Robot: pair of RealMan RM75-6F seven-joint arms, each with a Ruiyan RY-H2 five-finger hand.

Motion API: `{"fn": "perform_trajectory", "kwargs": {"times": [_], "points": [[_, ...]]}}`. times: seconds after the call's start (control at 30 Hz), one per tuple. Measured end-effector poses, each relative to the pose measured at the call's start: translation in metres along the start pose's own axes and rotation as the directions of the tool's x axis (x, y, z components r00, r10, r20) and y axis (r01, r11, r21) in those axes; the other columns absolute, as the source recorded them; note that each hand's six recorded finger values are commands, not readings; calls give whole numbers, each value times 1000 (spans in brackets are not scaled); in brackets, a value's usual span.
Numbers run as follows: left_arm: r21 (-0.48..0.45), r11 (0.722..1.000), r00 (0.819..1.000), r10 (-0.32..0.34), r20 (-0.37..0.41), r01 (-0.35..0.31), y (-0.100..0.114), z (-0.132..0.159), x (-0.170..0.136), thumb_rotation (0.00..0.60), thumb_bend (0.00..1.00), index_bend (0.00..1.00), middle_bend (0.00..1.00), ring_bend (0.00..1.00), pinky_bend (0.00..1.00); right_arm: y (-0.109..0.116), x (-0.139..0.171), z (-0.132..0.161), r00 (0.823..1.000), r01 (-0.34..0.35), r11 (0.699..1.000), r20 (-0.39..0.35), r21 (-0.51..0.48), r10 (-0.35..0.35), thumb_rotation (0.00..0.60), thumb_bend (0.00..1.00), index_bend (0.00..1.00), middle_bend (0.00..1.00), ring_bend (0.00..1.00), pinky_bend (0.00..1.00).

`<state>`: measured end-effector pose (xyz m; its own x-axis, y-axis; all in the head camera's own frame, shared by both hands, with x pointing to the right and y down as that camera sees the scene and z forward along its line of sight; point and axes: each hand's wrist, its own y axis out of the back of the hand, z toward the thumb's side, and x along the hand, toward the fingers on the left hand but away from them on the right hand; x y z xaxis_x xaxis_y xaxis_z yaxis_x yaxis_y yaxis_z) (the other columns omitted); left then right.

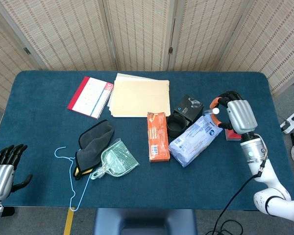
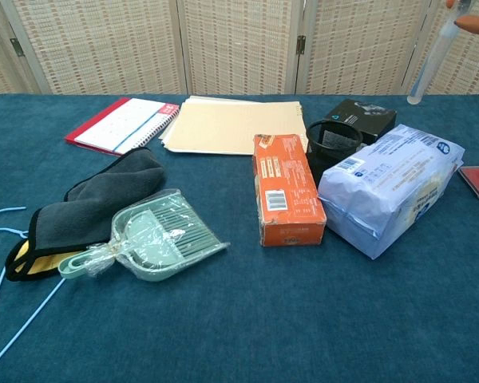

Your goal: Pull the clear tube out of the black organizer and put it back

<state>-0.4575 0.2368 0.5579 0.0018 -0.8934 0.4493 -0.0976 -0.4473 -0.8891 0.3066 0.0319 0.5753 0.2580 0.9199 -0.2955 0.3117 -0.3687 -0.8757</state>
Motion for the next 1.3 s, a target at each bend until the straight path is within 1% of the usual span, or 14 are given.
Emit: {"fn": "perform_trajectory", "kwargs": {"times": [0.1, 0.2, 0.3, 0.33, 0.43, 0.53, 0.6, 0.63, 0.7, 0.73, 0.83, 0.93, 1.03, 1.3], "points": [[-2, 1000, 1000, 1, -2, -1, 0, -1, -1, 600, 305, 139, 128, 70, 108, -3, 0, 3, 1000, -22, 996, 2, -91, 22, 600, 362, 631, 490, 258, 179], [-2, 1000, 1000, 1, -4, -1, 0, -2, -1, 600, 305, 139, 128, 71, 108, -6, 1, 8, 998, -60, 964, -3, -260, 62, 600, 362, 631, 490, 258, 179], [-2, 1000, 1000, 0, -6, 0, 0, -2, -1, 600, 306, 139, 128, 70, 108, -8, 1, 14, 995, -98, 889, -14, -447, 103, 600, 362, 631, 491, 258, 179], [-2, 1000, 1000, 0, -6, 0, 0, -2, -1, 600, 306, 139, 128, 70, 108, -8, 1, 15, 993, -112, 850, -19, -515, 119, 600, 362, 631, 492, 258, 179], [0, 1000, 1000, -1, -3, 1, -1, -2, -1, 600, 305, 139, 128, 70, 108, -8, 2, 18, 988, -138, 756, -32, -639, 152, 600, 362, 631, 492, 258, 179], [0, 1000, 1000, 0, 1, 0, -1, 0, 0, 600, 305, 139, 128, 70, 108, -8, 1, 18, 987, -141, 709, -39, -691, 158, 600, 362, 631, 493, 258, 179], [1, 1000, 1000, 0, 2, 0, 0, 0, 0, 600, 305, 139, 128, 70, 108, -8, -1, 18, 987, -142, 710, -41, -690, 157, 600, 362, 631, 492, 258, 179], [1, 1000, 1000, 0, 3, 0, 0, 0, 0, 600, 305, 138, 128, 71, 108, -8, -2, 19, 987, -144, 722, -42, -677, 157, 600, 362, 631, 492, 258, 179], [1, 1000, 1000, 3, 3, -3, 1, 1, 0, 600, 304, 139, 128, 70, 108, -10, -6, 21, 987, -147, 754, -44, -640, 156, 600, 362, 631, 492, 258, 179], [2, 1000, 1000, 3, 2, -3, 1, 1, 0, 600, 304, 139, 128, 70, 108, -11, -8, 22, 987, -150, 779, -44, -609, 155, 600, 362, 631, 492, 258, 179], [2, 1000, 1000, 2, -2, -2, 1, 0, -1, 600, 305, 138, 128, 70, 108, -17, -18, 27, 987, -156, 834, -43, -530, 157, 600, 362, 631, 492, 258, 179], [2, 1000, 1000, 0, -3, 0, 0, 0, -1, 600, 305, 138, 128, 71, 108, -26, -28, 31, 986, -161, 863, -32, -478, 166, 600, 362, 631, 492, 258, 179], [1, 1000, 1000, -1, -9, 1, 0, -2, -2, 600, 305, 139, 128, 70, 108, -36, -37, 32, 984, -161, 872, -13, -461, 175, 600, 362, 631, 492, 258, 179], [1, 1000, 1000, -5, -11, 5, -2, -3, -2, 600, 305, 139, 128, 70, 108, -60, -48, 26, 979, -169, 874, 24, -456, 202, 600, 362, 631, 492, 258, 179]]}}
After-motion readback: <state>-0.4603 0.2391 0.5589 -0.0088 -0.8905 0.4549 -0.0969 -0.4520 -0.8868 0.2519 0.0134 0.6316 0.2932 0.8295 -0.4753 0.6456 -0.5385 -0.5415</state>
